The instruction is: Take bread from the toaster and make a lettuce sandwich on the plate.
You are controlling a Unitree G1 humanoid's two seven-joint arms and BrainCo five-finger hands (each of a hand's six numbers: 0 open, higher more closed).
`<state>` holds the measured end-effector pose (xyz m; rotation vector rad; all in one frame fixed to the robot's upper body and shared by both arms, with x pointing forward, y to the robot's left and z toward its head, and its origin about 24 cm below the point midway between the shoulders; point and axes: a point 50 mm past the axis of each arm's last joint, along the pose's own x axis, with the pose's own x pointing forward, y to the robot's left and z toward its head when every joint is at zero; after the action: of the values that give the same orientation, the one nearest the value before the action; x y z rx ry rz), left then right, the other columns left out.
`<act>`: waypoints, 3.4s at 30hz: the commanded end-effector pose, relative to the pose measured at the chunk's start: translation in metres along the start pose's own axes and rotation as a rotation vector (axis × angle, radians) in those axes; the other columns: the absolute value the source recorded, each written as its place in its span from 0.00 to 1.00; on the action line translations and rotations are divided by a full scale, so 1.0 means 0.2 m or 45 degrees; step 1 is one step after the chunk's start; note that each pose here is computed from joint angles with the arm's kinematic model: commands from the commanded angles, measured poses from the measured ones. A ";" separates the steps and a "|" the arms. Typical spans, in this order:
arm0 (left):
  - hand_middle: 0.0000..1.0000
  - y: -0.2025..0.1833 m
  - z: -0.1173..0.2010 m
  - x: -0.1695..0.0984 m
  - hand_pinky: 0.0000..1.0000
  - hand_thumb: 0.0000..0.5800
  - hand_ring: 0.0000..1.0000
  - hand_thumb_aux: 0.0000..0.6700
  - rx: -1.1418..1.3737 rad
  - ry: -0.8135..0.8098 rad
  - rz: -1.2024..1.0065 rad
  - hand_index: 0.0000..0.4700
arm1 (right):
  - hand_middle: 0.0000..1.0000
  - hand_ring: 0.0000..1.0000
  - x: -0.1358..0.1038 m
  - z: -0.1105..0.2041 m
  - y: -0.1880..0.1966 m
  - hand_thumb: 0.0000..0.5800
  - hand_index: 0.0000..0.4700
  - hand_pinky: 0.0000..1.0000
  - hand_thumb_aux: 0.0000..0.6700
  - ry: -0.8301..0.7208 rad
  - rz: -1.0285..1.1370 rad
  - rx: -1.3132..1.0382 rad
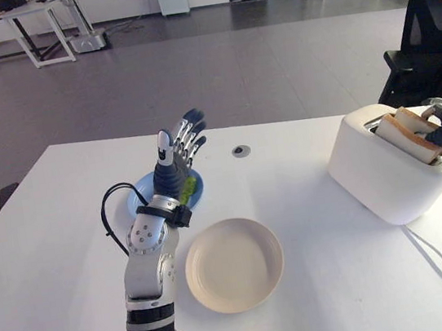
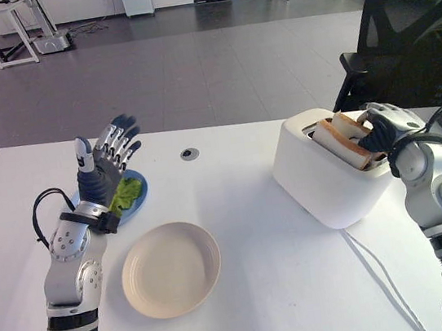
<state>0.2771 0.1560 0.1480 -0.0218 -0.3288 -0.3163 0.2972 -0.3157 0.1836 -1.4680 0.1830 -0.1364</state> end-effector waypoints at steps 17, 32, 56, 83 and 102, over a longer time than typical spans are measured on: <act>0.00 0.25 0.16 0.00 0.00 0.00 0.00 0.00 0.401 -0.062 0.122 0.00 | 0.00 0.00 -0.30 0.97 0.13 1.00 1.00 0.00 1.00 -1.155 0.703 0.771; 0.00 0.50 0.28 -0.01 0.00 0.00 0.00 0.00 0.717 -0.051 0.226 0.00 | 0.00 0.00 -0.43 1.29 0.61 1.00 1.00 0.00 1.00 -1.219 1.135 0.557; 0.00 0.60 -0.32 -0.07 0.00 0.00 0.00 0.00 2.215 1.038 -0.305 0.00 | 0.00 0.00 -0.30 1.17 0.15 0.00 0.00 0.00 0.00 -1.332 0.554 0.786; 0.00 0.56 -0.22 0.12 0.00 1.00 0.00 1.00 2.082 0.637 -0.134 1.00 | 0.00 0.00 -0.29 1.18 0.21 0.00 0.00 0.00 0.00 -1.282 0.574 0.741; 0.00 0.55 -0.35 0.12 0.00 0.00 0.00 0.00 2.076 0.728 -0.227 0.00 | 0.00 0.00 -0.29 1.17 0.22 0.00 0.00 0.00 0.00 -1.263 0.551 0.750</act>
<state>0.3484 0.2499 0.0972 1.6457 0.0512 -0.1277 0.2883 -0.0701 0.1648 -0.7426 -0.3383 0.8208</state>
